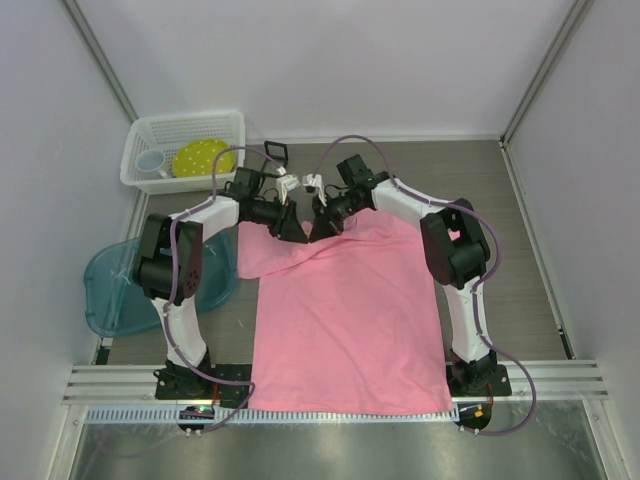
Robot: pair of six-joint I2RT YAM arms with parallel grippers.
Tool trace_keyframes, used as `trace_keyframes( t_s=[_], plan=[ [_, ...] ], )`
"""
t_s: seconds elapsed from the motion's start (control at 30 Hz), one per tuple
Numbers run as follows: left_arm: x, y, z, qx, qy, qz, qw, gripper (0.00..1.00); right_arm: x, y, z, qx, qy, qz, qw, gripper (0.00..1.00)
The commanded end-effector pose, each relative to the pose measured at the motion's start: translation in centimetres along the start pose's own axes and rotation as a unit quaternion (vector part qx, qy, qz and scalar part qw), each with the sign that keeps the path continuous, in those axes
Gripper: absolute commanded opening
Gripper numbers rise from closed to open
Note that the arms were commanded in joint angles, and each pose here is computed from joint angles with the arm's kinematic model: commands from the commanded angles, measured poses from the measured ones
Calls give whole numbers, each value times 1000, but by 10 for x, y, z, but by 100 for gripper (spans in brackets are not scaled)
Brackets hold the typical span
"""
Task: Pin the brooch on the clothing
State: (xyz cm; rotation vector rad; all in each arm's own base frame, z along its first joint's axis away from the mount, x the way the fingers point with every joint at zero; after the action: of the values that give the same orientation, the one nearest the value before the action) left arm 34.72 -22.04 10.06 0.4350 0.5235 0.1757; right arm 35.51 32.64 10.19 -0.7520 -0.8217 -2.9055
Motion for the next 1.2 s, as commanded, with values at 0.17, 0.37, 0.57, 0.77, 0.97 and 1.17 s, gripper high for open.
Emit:
trace_keyframes(
  t_s=[0.17, 0.37, 0.57, 0.77, 0.97, 1.17],
  plan=[
    [-14, 28, 22, -20, -50, -8, 998, 46, 26, 12, 42, -34, 65, 13, 997, 1],
    [-13, 43, 25, -35, -47, 0, 998, 50, 22, 14, 41, -34, 68, 7, 997, 1],
    [-11, 54, 25, -45, -39, 10, 998, 52, 17, 15, 41, -30, 78, -5, 997, 1],
    [9, 73, 32, -64, -18, 88, 994, 52, -4, 20, 45, -28, 130, -90, 987, 1],
    [30, 88, 36, -53, 22, 189, 980, 52, -8, 15, 46, -22, 234, -211, 949, 1],
    [36, 96, 31, -35, 29, 235, 971, 53, 21, -4, 12, 21, 377, -250, 892, 32]
  ],
)
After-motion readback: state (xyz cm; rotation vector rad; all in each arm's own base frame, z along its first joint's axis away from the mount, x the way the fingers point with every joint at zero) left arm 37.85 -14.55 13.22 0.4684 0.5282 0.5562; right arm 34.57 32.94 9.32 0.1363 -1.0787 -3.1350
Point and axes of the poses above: each gripper's point midway between its finger pads, its own y axis back along the fingers, its own x axis along the line the jaws close on, z = x × y, the point moved 3 cm from there along y, back along the fingers, and after that the axes turned 12 degrees about -y, right-handed, at the moved point
